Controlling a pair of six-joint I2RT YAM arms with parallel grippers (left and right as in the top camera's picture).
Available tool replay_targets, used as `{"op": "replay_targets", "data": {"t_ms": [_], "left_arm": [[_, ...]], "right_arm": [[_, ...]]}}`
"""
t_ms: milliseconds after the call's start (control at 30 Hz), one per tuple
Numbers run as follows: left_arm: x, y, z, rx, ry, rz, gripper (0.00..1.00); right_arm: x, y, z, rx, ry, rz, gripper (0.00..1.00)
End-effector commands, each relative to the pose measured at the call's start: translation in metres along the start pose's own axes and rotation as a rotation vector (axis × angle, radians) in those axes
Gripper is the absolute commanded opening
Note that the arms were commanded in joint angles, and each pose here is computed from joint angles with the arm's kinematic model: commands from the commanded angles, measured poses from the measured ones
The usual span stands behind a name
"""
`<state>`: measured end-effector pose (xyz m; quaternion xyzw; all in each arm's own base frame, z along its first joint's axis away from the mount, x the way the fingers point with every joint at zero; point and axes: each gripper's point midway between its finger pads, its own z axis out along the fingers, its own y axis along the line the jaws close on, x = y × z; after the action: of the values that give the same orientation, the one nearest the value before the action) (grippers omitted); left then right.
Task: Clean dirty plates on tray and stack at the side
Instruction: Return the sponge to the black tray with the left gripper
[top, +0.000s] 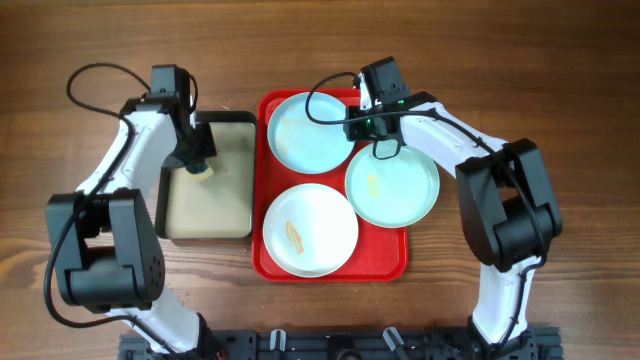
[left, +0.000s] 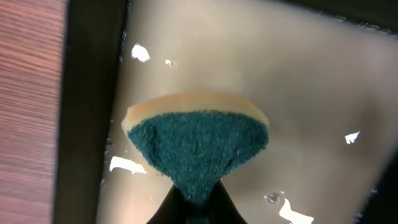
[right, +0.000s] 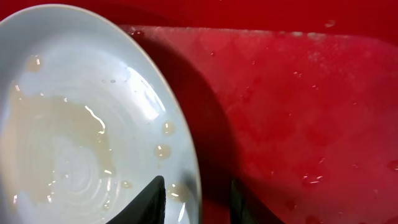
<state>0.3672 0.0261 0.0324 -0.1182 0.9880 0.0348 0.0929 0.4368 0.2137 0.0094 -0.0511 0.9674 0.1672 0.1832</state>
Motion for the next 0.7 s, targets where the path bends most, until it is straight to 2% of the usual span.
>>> {"op": "replay_targets", "data": {"t_ms": [0,67,100,167,233,300,333,400,500,600,667], "left_arm": [[0.016,0.006,0.020,-0.018,0.015,0.017,0.08],[0.018,0.006,0.024,-0.017,0.014,0.017,0.19],[0.017,0.005,0.024,-0.017,0.010,0.017,0.25],[0.013,0.005,0.018,-0.014,-0.004,0.015,0.26],[0.002,0.005,-0.002,-0.007,-0.044,0.009,0.34],[-0.019,0.004,-0.036,0.011,-0.134,-0.003,0.70],[-0.030,0.004,-0.058,0.023,-0.193,-0.025,0.84],[-0.050,0.005,-0.112,0.060,-0.345,-0.074,1.00],[-0.058,0.009,-0.176,0.101,-0.528,-0.095,1.00],[-0.054,0.012,-0.211,0.122,-0.620,-0.103,1.00],[-0.051,0.014,-0.221,0.127,-0.644,-0.105,1.00]], "right_arm": [[-0.003,-0.002,-0.003,0.030,-0.023,-0.022,0.34],[-0.003,-0.002,-0.003,0.029,-0.022,-0.023,0.33],[-0.002,-0.002,-0.002,0.030,-0.020,-0.022,0.27],[-0.001,-0.003,0.000,0.031,-0.017,-0.021,0.21],[-0.001,-0.003,0.000,0.031,-0.017,-0.021,0.18],[-0.001,-0.003,0.000,0.031,-0.018,-0.021,0.13],[-0.001,-0.003,0.000,0.031,-0.018,-0.021,0.13],[-0.001,-0.003,0.000,0.031,-0.018,-0.021,0.16],[0.000,-0.004,0.002,0.032,-0.015,-0.020,0.16],[0.002,-0.005,0.006,0.033,-0.010,-0.017,0.16],[0.001,-0.005,0.006,0.033,-0.011,-0.017,0.04]]}}
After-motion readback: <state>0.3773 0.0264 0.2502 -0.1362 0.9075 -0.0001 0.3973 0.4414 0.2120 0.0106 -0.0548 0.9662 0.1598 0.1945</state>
